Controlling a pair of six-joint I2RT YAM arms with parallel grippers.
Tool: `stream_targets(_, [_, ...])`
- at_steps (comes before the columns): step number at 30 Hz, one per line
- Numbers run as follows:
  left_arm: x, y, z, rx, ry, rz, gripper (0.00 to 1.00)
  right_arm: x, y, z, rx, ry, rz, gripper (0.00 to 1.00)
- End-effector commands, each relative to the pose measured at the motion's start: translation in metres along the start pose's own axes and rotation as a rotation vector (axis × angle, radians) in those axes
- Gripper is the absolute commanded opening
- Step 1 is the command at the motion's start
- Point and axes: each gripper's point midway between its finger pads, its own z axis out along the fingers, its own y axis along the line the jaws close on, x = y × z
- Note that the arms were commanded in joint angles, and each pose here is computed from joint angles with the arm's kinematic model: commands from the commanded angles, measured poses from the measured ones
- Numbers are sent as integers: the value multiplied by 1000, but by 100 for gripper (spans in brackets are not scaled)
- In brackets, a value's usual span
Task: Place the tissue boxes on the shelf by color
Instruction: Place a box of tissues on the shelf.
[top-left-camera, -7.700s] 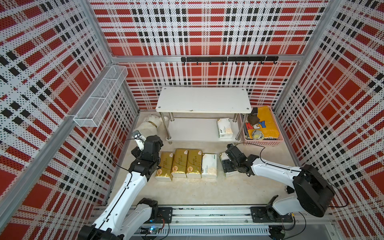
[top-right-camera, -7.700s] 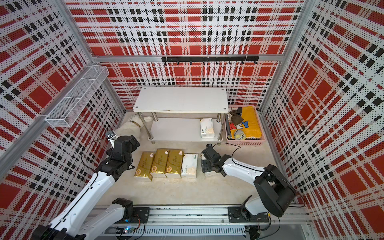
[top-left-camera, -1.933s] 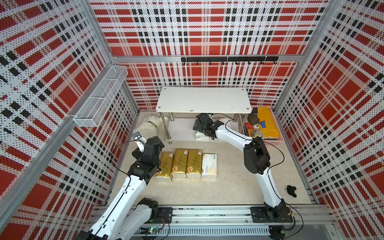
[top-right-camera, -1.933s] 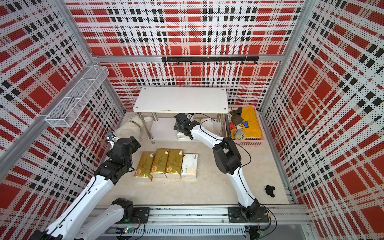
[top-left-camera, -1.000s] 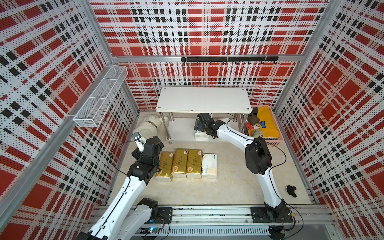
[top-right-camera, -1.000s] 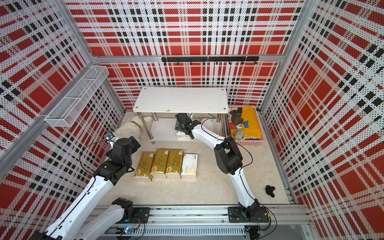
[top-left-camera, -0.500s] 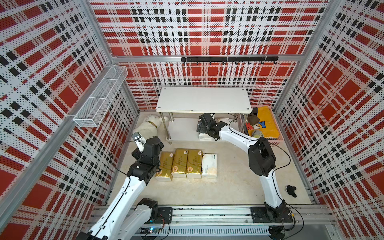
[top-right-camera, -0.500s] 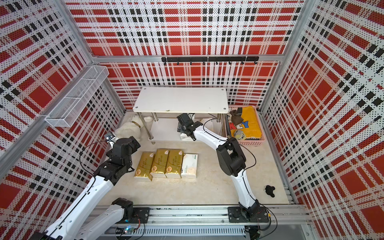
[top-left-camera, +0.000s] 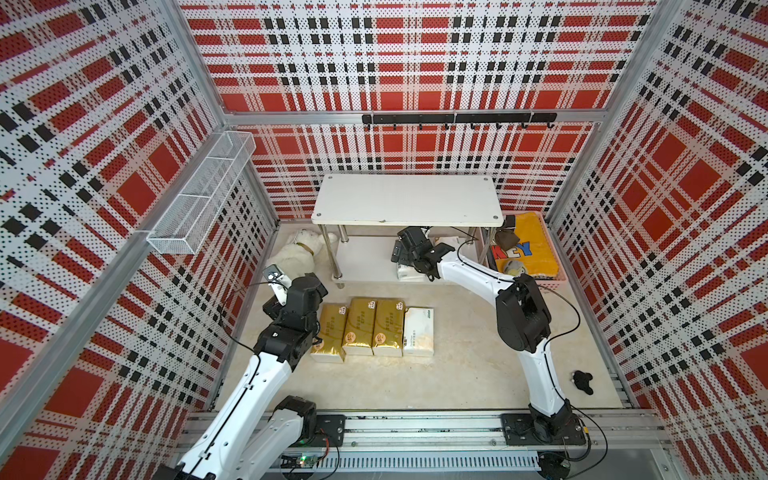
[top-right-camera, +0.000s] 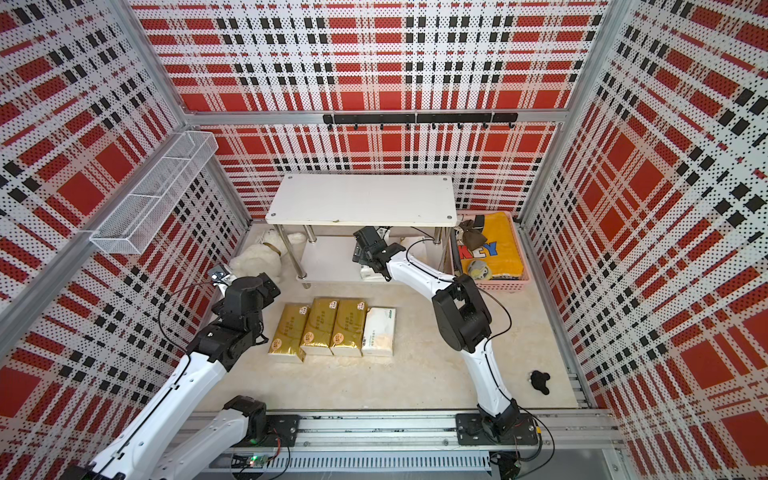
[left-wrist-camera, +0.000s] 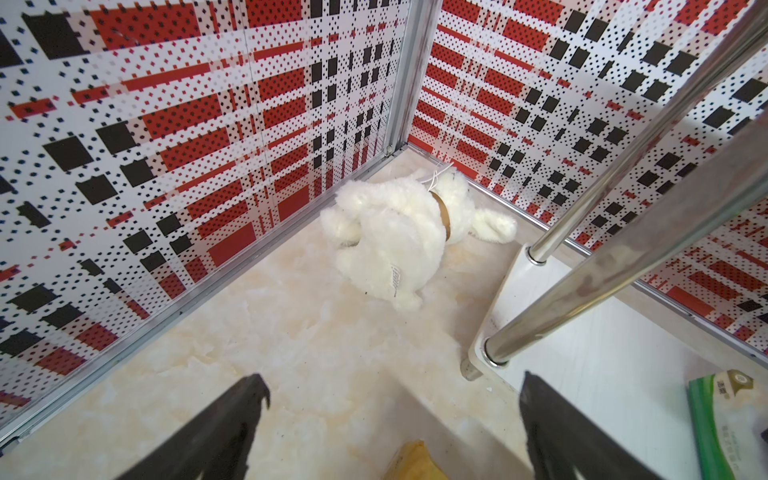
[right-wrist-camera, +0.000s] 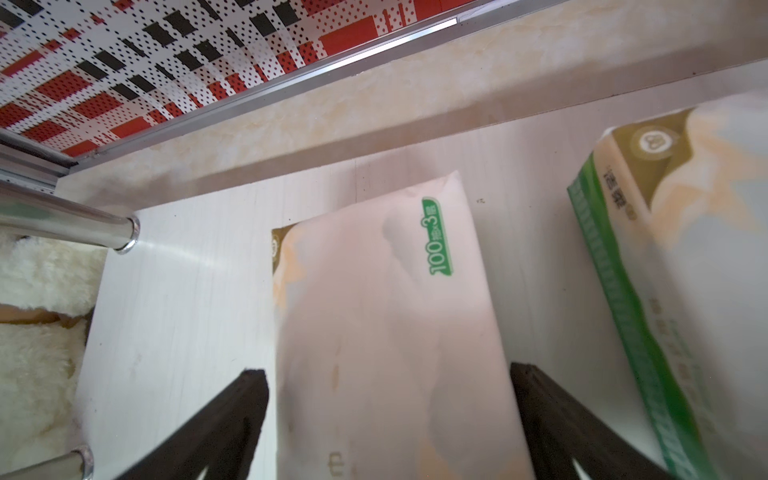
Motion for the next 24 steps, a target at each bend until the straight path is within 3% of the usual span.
stream_targets(1, [0, 1, -1, 8, -8, -5, 100, -35, 27, -6, -93, -90, 72, 98])
stream_targets(24, [-1, 2, -2, 15, -9, -7, 100, -29, 22, -31, -75, -121, 145, 100])
